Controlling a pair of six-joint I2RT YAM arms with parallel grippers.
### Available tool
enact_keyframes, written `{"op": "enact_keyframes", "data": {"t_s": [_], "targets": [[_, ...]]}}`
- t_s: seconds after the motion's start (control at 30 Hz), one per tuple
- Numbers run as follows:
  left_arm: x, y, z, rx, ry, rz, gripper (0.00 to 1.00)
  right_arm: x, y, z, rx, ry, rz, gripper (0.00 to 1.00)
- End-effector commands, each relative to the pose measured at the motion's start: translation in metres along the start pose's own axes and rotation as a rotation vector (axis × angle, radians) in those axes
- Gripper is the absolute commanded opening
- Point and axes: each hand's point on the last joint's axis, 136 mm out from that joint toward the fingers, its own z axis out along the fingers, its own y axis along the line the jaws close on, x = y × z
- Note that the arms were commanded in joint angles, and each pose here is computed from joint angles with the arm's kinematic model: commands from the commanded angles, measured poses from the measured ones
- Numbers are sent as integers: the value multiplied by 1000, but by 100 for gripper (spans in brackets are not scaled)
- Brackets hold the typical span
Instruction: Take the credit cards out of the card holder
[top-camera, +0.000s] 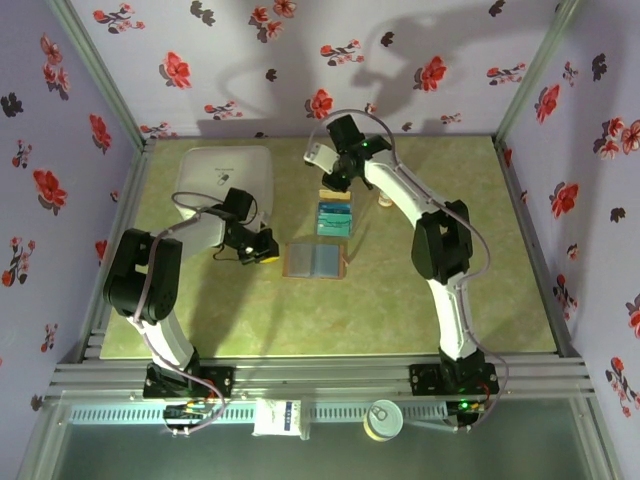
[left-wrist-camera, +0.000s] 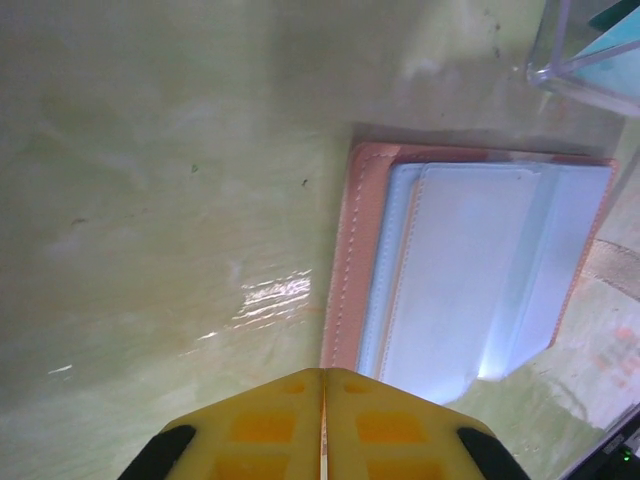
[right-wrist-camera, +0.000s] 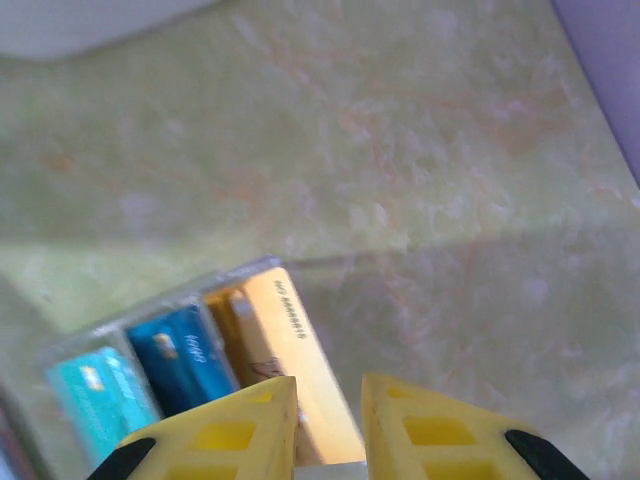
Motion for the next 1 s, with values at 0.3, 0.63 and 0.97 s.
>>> {"op": "enact_keyframes", "data": {"t_s": [0.3, 0.63, 0.97], "targets": [[0, -21, 20, 76, 17, 18, 7, 6, 54, -40, -5, -82, 610, 25], [15, 0, 35, -36, 20, 12, 5, 15, 113, -50, -190, -157, 932, 25], [25, 7, 22, -73, -3, 28, 5, 9, 157, -35, -260, -127, 990, 23]]}}
